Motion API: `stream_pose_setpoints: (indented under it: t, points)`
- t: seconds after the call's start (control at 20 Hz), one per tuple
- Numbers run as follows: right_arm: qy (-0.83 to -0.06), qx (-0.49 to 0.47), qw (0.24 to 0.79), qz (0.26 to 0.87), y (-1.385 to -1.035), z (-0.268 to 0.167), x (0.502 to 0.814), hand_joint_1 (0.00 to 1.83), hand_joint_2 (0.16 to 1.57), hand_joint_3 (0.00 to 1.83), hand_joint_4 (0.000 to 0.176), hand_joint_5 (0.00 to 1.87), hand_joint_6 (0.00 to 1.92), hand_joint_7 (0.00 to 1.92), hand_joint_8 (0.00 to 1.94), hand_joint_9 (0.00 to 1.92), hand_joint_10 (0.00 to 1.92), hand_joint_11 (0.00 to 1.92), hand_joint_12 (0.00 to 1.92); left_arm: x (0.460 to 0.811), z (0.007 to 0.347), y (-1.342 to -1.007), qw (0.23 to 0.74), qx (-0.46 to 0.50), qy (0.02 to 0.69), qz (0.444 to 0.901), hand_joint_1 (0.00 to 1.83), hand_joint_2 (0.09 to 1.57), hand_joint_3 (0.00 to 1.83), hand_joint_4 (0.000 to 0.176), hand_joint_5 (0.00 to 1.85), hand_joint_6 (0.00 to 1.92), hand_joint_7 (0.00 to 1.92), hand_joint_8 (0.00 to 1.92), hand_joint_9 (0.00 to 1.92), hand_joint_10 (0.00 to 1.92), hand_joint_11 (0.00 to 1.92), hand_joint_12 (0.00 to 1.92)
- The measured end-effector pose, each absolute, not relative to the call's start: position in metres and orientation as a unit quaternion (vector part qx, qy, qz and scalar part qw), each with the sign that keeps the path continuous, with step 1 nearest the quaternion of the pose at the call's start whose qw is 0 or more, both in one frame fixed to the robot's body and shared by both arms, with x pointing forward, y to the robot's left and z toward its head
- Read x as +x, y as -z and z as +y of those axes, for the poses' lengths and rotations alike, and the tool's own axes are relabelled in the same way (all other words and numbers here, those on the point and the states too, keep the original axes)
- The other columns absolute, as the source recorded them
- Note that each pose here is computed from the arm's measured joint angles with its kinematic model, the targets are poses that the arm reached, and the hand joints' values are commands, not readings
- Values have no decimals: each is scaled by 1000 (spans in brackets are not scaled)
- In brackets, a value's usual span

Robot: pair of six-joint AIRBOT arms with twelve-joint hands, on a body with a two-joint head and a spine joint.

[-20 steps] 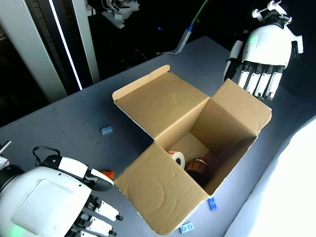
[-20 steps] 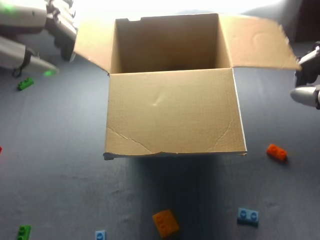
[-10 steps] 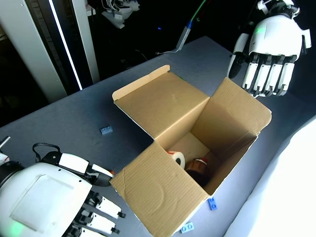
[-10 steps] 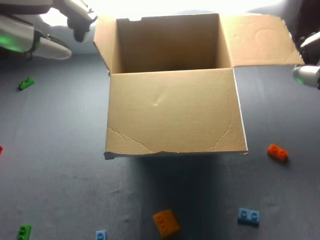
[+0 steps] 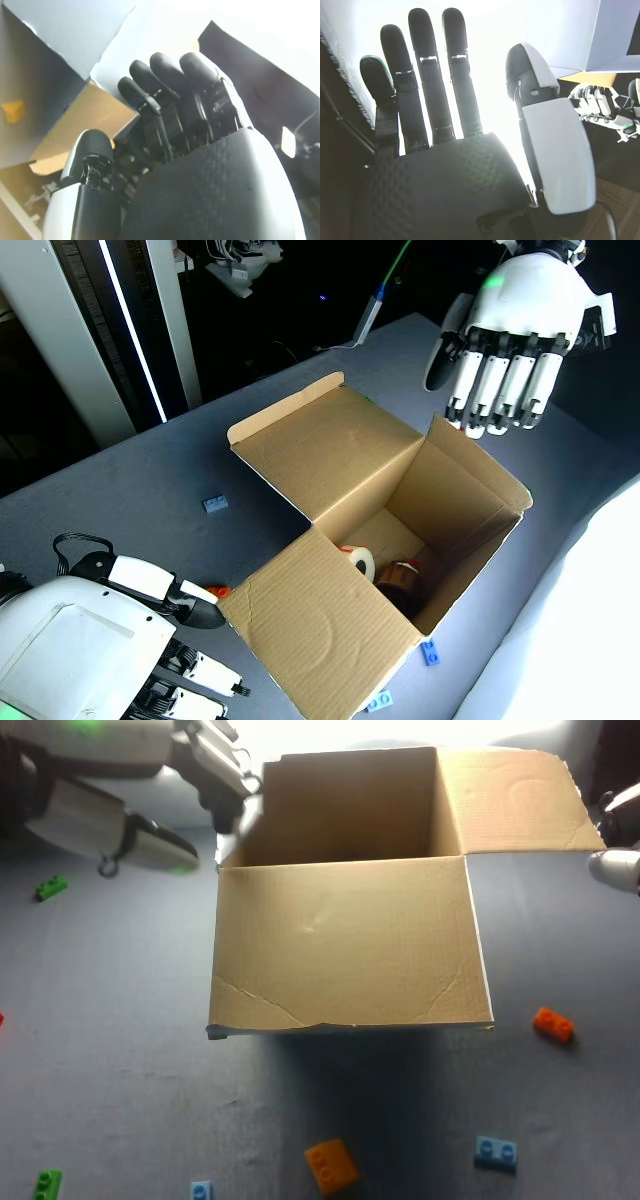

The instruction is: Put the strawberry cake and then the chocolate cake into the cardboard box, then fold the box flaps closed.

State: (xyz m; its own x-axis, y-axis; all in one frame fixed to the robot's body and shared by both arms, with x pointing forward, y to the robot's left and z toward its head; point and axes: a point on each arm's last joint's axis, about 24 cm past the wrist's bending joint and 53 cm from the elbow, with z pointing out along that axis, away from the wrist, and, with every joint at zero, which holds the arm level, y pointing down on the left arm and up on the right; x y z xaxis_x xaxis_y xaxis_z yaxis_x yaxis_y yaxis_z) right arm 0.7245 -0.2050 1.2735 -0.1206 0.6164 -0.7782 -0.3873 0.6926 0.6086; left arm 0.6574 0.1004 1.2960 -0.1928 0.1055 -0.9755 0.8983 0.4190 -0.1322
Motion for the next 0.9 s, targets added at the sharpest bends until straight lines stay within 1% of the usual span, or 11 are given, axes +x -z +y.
stream_pose_setpoints:
  t: [0.05, 0.2, 0.3, 0.35, 0.55, 0.65, 0.7, 0.75, 0.8, 0.85, 0.9]
  points:
    - [-382, 89, 657, 644, -1273, -205, 725, 172, 1300, 0, 0, 839, 242, 924, 58, 630, 801, 201, 1637, 655, 97, -1293, 508, 378, 389, 669, 316, 1365, 0, 0, 612, 722, 599, 950, 414, 1408, 207, 1906]
    - [-382, 89, 657, 644, -1273, -205, 725, 128, 1310, 3, 0, 857, 226, 933, 46, 632, 802, 215, 1622, 651, 90, -1277, 494, 377, 392, 678, 303, 1370, 0, 0, 599, 739, 577, 994, 401, 1427, 202, 1903]
    - [-382, 89, 657, 644, -1273, -205, 725, 161, 1307, 0, 0, 872, 210, 943, 37, 637, 789, 217, 1608, 652, 88, -1276, 498, 375, 389, 678, 335, 1361, 0, 0, 613, 735, 601, 941, 437, 1381, 220, 1862]
    - [-382, 89, 657, 644, -1273, -205, 724, 190, 1302, 0, 0, 880, 208, 956, 39, 648, 792, 226, 1610, 653, 86, -1275, 498, 370, 392, 679, 286, 1367, 1, 0, 610, 731, 605, 936, 442, 1373, 227, 1854]
    - [-387, 97, 647, 650, -1264, -205, 724, 189, 1295, 0, 0, 892, 184, 957, 19, 641, 784, 221, 1617, 657, 80, -1274, 501, 364, 393, 679, 309, 1359, 0, 0, 653, 583, 604, 861, 434, 1322, 231, 1812]
    - [-390, 97, 643, 652, -1262, -202, 724, 179, 1304, 3, 0, 879, 175, 949, 14, 625, 775, 205, 1614, 658, 77, -1273, 502, 365, 392, 680, 342, 1351, 0, 0, 660, 579, 599, 872, 428, 1340, 235, 1813]
    - [-393, 97, 644, 650, -1265, -200, 723, 176, 1306, 1, 0, 878, 153, 945, 9, 632, 750, 205, 1600, 658, 74, -1273, 501, 366, 392, 679, 371, 1347, 0, 0, 649, 561, 590, 854, 429, 1299, 228, 1757]
    - [-398, 98, 645, 645, -1270, -198, 723, 170, 1306, 0, 0, 873, 143, 931, 2, 632, 742, 209, 1596, 658, 73, -1273, 500, 367, 394, 679, 385, 1343, 0, 0, 635, 523, 594, 799, 433, 1243, 214, 1729]
    - [-403, 100, 649, 638, -1278, -198, 723, 206, 1297, 0, 0, 868, 133, 901, 2, 631, 733, 209, 1596, 658, 72, -1273, 497, 369, 396, 679, 396, 1342, 0, 0, 632, 429, 617, 630, 431, 1178, 183, 1708]
    - [-409, 102, 654, 628, -1289, -199, 722, 188, 1303, 0, 0, 838, 95, 857, 0, 633, 671, 205, 1547, 661, 70, -1272, 493, 371, 398, 679, 361, 1341, 0, 0, 625, 307, 645, 418, 429, 1056, 134, 1669]
    - [-414, 104, 658, 620, -1296, -199, 721, 179, 1304, 0, 0, 793, 53, 828, 0, 668, 567, 220, 1489, 662, 68, -1271, 490, 372, 400, 679, 370, 1333, 0, 0, 618, 213, 662, 252, 447, 842, 76, 1600]
